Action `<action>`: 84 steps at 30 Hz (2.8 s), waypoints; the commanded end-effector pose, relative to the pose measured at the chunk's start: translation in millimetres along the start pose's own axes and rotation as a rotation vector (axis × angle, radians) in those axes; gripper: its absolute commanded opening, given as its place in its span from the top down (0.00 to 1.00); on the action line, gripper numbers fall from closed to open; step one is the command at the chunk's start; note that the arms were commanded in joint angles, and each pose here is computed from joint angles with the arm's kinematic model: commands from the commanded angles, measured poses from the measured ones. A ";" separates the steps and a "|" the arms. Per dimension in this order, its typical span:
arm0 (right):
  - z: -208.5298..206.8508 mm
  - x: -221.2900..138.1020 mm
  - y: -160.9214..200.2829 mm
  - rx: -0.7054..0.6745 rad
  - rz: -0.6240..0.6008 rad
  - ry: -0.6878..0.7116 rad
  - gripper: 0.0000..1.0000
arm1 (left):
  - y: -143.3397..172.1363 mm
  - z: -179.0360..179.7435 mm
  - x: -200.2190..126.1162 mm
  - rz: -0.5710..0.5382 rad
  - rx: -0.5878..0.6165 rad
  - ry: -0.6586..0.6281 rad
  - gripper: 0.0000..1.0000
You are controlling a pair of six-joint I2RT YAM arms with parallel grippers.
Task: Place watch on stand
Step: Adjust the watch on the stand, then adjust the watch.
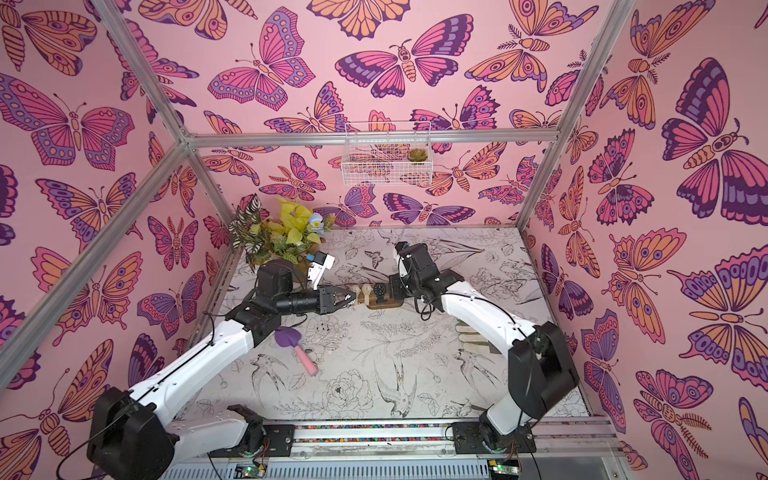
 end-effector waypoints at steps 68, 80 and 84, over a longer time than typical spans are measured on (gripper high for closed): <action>51.6 -73.1 16.2 -0.009 -0.253 -0.813 1.00 | -10.1 -38.2 49.4 0.000 -0.057 0.275 0.60; 53.2 -66.6 33.8 -0.032 -0.149 -0.865 1.00 | -15.6 -37.9 46.5 -0.013 -0.058 0.283 0.65; 52.4 -66.9 38.3 -0.037 -0.131 -0.858 1.00 | -18.7 -39.0 43.8 -0.025 -0.053 0.285 0.69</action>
Point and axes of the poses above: each gripper's point midway between its finger pads, its own x axis out along the fingers, its own z axis along the line the jaws close on, y = z × x, the point moved 9 cm from there along -x, back along the fingers, and after that the axes turned 12 degrees about -x, right-handed, at the moved point
